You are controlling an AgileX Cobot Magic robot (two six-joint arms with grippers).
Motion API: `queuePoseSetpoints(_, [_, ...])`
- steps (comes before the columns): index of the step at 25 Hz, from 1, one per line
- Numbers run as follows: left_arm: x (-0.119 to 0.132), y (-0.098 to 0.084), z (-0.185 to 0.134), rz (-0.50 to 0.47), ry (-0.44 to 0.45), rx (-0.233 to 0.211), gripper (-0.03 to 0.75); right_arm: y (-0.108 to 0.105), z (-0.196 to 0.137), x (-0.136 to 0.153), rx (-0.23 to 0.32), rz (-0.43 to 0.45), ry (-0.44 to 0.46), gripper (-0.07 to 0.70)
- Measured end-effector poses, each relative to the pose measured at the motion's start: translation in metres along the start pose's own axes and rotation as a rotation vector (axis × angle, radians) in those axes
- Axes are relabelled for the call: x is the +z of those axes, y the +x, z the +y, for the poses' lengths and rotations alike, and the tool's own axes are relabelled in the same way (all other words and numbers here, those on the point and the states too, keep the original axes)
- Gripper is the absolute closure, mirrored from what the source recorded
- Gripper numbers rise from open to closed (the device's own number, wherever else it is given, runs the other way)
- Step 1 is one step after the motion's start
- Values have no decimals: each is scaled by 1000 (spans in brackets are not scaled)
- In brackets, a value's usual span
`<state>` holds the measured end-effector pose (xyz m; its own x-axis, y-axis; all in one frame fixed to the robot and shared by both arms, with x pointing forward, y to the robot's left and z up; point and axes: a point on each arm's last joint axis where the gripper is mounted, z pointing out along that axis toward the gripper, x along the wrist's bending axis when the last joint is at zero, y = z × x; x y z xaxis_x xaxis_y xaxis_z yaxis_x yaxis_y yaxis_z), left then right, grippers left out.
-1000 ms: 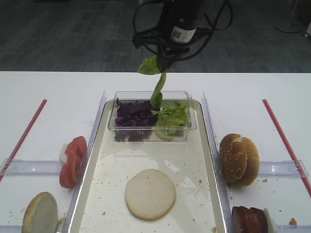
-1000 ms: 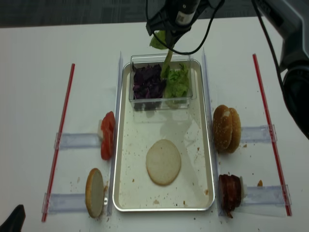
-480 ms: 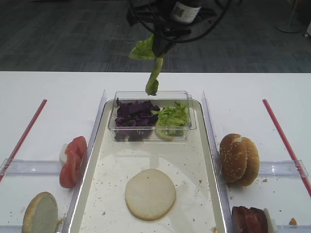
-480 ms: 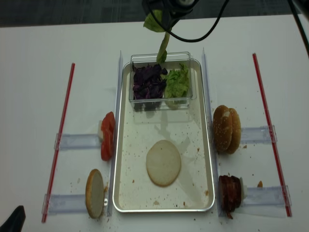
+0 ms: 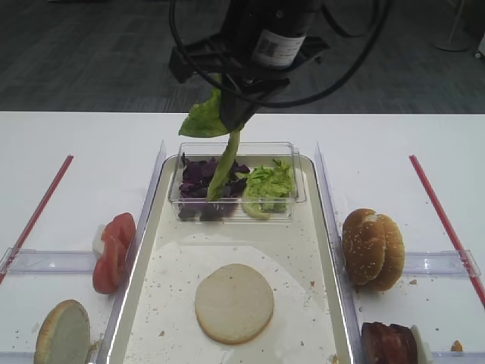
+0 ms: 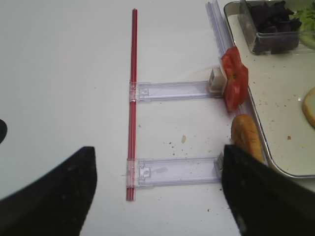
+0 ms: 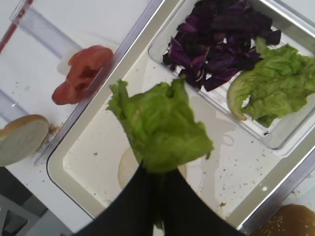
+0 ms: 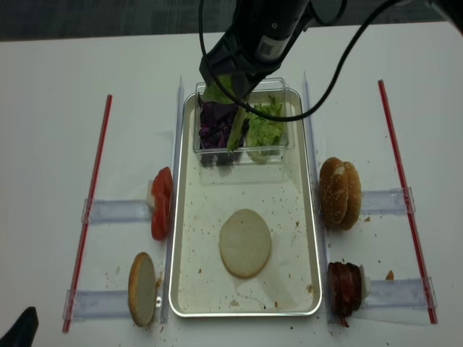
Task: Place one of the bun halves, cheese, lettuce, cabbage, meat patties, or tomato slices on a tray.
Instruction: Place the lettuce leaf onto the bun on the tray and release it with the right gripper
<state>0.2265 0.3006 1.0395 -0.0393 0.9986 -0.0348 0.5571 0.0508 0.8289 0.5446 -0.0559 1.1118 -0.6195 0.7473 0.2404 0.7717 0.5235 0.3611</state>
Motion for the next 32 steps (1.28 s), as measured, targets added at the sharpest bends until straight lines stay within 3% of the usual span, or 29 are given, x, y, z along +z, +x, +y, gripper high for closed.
queuePoseSetpoints(7, [0,0,0,0,0,0,225,30,-30,-5,-51,46,47,574])
queuePoseSetpoints(15, [0,1,0,6,0,2,225,65,-55,8,-119,106,127,574])
queuePoseSetpoints(27, [0,0,0,0,0,0,225,63,-52,29,-133,106,132,575])
queuePoseSetpoints(32, [0,0,0,0,0,0,225,61,-51,48,-133,109,175,575])
